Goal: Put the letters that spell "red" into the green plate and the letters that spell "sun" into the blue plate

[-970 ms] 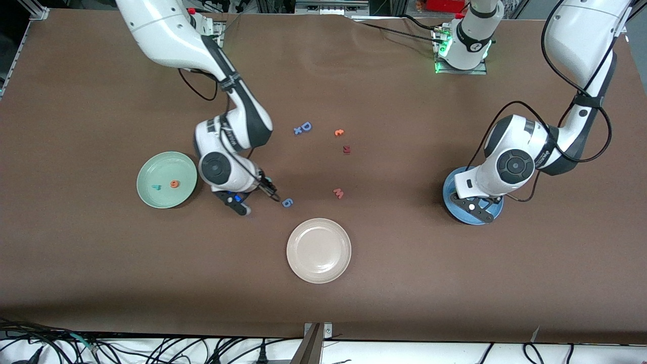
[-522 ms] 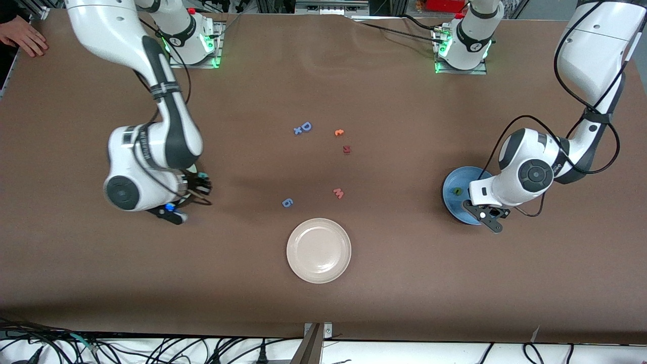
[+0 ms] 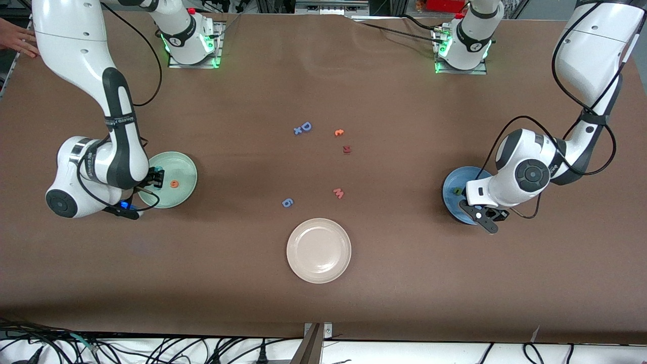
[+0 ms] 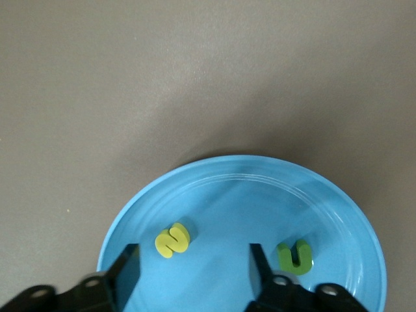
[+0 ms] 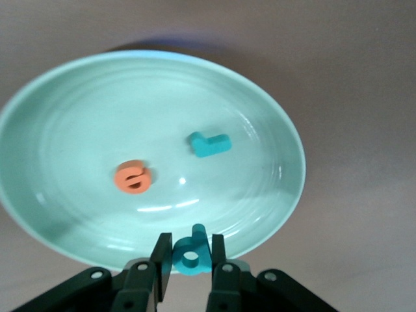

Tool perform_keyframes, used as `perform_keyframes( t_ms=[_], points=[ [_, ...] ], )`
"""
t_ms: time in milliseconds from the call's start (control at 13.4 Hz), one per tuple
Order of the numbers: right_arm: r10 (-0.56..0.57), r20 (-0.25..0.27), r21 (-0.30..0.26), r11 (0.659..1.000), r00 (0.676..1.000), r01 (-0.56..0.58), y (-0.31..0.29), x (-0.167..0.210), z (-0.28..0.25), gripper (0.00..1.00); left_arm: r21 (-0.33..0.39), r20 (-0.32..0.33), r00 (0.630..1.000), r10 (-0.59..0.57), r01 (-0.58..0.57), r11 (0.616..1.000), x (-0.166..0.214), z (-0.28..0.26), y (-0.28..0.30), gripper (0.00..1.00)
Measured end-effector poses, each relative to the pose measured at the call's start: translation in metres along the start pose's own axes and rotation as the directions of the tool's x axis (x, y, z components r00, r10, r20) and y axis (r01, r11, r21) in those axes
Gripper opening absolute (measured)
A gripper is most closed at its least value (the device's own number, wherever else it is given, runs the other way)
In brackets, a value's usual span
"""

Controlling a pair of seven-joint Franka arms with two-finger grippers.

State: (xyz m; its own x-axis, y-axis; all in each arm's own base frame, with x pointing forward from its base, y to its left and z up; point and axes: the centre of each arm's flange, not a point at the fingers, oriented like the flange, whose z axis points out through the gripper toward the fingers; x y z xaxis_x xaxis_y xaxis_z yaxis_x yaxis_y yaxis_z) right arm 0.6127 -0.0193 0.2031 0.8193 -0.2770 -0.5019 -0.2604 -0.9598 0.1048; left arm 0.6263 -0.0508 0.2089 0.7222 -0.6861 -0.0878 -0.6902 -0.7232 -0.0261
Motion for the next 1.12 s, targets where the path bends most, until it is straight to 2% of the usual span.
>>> perform_keyframes(
  t_ms=[149,299,373,597,672,896,1119],
  points=[
    [-0.005,-0.005,-0.003,1.000,1.000,0.005,-0.004,0.000,0.008,0.33,0.002,0.006,1.000,0.014,-0.014,1.000,0.004,-0.012,0.003,0.99],
    [-0.010,-0.016,-0.004,1.000,1.000,0.010,-0.007,0.000,0.006,0.51,0.007,0.027,0.999,0.044,-0.044,0.999,0.016,-0.042,0.020,1.00],
    [-0.013,-0.024,-0.001,1.000,1.000,0.013,-0.008,-0.001,0.001,0.64,0.015,0.041,0.998,0.055,-0.056,0.998,0.019,-0.061,0.028,1.00],
    [-0.027,-0.087,0.029,0.999,0.996,0.030,-0.011,-0.013,-0.039,0.96,-0.005,0.061,0.998,0.004,-0.004,1.000,0.014,-0.115,0.041,1.00],
    [-0.035,-0.118,0.046,0.998,0.992,0.040,-0.011,-0.022,-0.063,1.00,-0.024,0.064,0.998,-0.022,0.024,0.999,0.010,-0.135,0.044,1.00],
    [-0.054,-0.220,0.100,0.992,0.974,0.078,-0.008,-0.059,-0.138,1.00,-0.056,0.121,0.989,-0.084,0.092,0.994,0.003,-0.201,0.049,1.00],
    [-0.066,-0.310,0.142,0.983,0.948,0.115,-0.002,-0.095,-0.195,1.00,-0.043,0.168,0.964,-0.207,0.217,0.975,0.006,-0.282,0.066,1.00]
  ],
)
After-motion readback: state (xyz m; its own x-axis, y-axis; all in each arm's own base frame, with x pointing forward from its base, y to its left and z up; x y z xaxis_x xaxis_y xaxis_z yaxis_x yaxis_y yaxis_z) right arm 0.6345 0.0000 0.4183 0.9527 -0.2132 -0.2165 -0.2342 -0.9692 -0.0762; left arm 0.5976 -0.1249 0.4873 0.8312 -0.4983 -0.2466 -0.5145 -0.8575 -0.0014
